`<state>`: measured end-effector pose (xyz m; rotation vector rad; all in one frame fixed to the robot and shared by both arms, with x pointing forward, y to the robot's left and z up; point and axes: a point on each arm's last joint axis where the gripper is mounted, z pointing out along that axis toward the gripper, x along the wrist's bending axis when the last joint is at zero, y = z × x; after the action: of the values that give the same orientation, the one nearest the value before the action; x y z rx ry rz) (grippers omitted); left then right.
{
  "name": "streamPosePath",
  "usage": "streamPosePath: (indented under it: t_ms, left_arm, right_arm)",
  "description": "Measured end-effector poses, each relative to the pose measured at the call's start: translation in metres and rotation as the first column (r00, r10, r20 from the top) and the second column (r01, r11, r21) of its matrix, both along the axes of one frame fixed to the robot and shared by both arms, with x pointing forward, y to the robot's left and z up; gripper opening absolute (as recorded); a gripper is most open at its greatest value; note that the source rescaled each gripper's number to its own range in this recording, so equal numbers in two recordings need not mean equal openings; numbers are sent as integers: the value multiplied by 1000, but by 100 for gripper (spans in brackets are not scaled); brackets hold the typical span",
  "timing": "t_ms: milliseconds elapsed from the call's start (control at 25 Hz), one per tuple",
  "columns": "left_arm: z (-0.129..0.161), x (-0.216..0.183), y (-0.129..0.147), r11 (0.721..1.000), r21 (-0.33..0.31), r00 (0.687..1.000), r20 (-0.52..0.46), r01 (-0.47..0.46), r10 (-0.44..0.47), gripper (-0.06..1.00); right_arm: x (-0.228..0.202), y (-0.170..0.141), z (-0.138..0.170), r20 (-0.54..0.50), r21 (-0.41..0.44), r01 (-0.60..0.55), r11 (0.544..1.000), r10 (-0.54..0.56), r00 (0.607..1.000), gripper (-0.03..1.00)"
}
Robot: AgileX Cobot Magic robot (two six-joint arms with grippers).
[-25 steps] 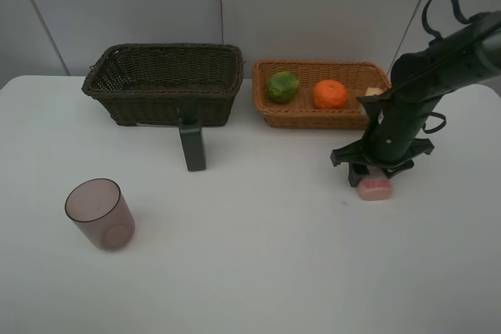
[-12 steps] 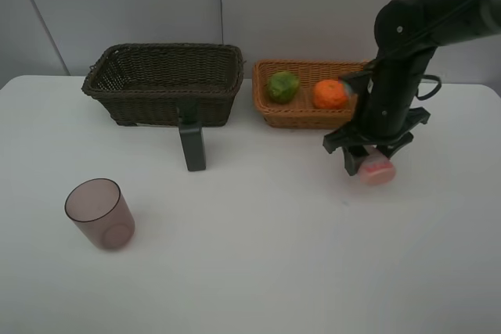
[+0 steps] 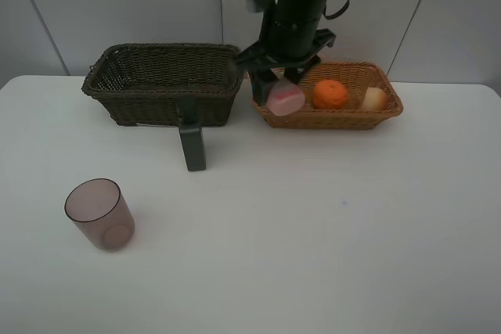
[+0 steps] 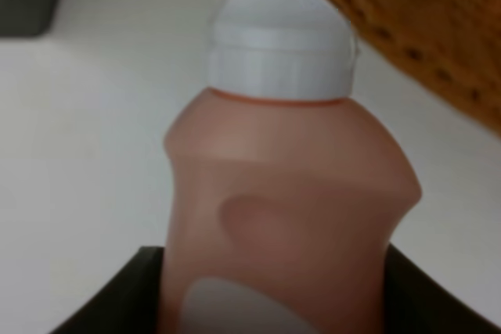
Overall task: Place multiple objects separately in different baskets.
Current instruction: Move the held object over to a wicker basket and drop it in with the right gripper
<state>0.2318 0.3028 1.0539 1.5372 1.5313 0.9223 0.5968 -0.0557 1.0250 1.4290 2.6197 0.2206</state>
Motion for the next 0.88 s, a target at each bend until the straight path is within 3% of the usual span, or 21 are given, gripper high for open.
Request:
streamPosePath:
  t_ms: [240, 440, 480, 600, 880]
  left_arm:
    - [0, 0, 0, 1000, 0, 1000, 0, 0, 0, 100]
    - [0, 0, 0, 1000, 0, 1000, 0, 0, 0, 100]
    - [0, 0, 0, 1000, 0, 1000, 0, 0, 0, 100]
    - [0, 0, 0, 1000, 0, 1000, 0, 0, 0, 100]
    - [0, 0, 0, 1000, 0, 1000, 0, 0, 0, 100]
  right_arm:
    - [27, 51, 33, 197, 121, -83, 989, 58, 979, 3]
    - [49, 74, 41, 406, 245, -152, 957, 41, 913, 3]
    - [56, 80, 38, 471, 281, -179, 943, 27, 882, 3]
    - [67, 89, 23, 534, 309, -213, 927, 17, 846, 3]
    - [85, 105, -23, 609, 333, -265, 905, 9, 793, 3]
